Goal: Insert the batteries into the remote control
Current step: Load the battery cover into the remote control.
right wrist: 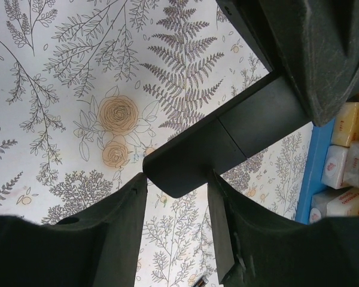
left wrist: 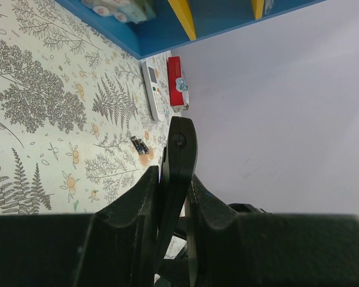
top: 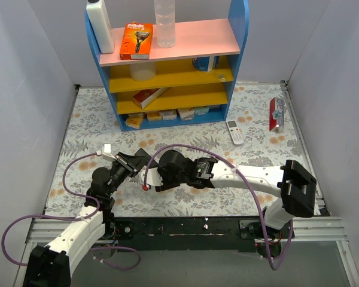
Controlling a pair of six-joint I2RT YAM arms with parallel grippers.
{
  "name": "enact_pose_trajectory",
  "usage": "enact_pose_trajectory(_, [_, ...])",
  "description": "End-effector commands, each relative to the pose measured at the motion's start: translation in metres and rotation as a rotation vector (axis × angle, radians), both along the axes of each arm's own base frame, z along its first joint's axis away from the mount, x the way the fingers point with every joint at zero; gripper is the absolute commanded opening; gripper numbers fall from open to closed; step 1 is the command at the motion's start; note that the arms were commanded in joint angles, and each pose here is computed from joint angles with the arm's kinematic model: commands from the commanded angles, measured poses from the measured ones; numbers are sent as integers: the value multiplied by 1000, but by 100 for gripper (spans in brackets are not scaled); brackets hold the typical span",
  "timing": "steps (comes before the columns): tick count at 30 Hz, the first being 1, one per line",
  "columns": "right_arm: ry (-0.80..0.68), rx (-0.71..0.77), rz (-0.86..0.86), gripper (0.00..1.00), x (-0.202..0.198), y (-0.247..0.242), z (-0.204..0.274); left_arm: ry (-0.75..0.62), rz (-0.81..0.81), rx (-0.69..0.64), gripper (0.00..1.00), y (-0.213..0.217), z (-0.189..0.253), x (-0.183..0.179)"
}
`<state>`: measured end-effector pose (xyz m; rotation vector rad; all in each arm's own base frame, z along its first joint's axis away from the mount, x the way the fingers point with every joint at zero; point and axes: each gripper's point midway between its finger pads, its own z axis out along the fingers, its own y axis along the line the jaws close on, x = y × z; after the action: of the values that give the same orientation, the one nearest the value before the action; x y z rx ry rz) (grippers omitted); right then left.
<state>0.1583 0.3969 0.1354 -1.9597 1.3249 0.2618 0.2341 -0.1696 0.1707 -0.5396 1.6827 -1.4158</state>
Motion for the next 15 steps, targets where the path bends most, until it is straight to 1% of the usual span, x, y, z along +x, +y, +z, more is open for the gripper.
enact_pose_trajectory(1, [-18,212,33,54,6,46,33,132,-276,-377,0,-32,72,-44])
enact_pose_trajectory(2, [-5,205,32,54,3,42,29,124,-265,-360,0,-32,72,-42])
enact_pose_trajectory(3, [3,218,23,57,2,39,34,157,-246,-330,0,-32,62,-39])
enact_pose_trajectory(5, [22,205,13,59,-2,30,30,132,-198,-262,0,-29,57,-30])
enact_pose_trajectory(6, [26,217,5,61,-4,26,35,151,-180,-226,0,-29,47,-28])
enact_pose_trajectory(7, [48,224,-12,64,-6,22,36,156,-160,-198,0,-27,43,-24])
enact_pose_trajectory(8, [56,232,-20,67,-8,19,37,133,-126,-144,0,-24,39,-18])
enact_pose_trajectory(9, [62,242,-35,73,-10,10,39,158,-101,-106,0,-22,29,-14])
enact_pose_trajectory(11, [89,272,-80,76,-11,2,43,180,-69,-35,0,-19,16,-7])
enact_pose_trajectory(12, [86,292,-113,79,-10,-7,49,168,-41,31,0,-15,13,-2])
enact_pose_trajectory(14, [119,325,-184,82,-7,-17,54,190,-14,119,0,-12,1,6])
enact_pose_trajectory(15, [110,349,-234,85,-2,-27,59,172,2,200,0,-7,0,12])
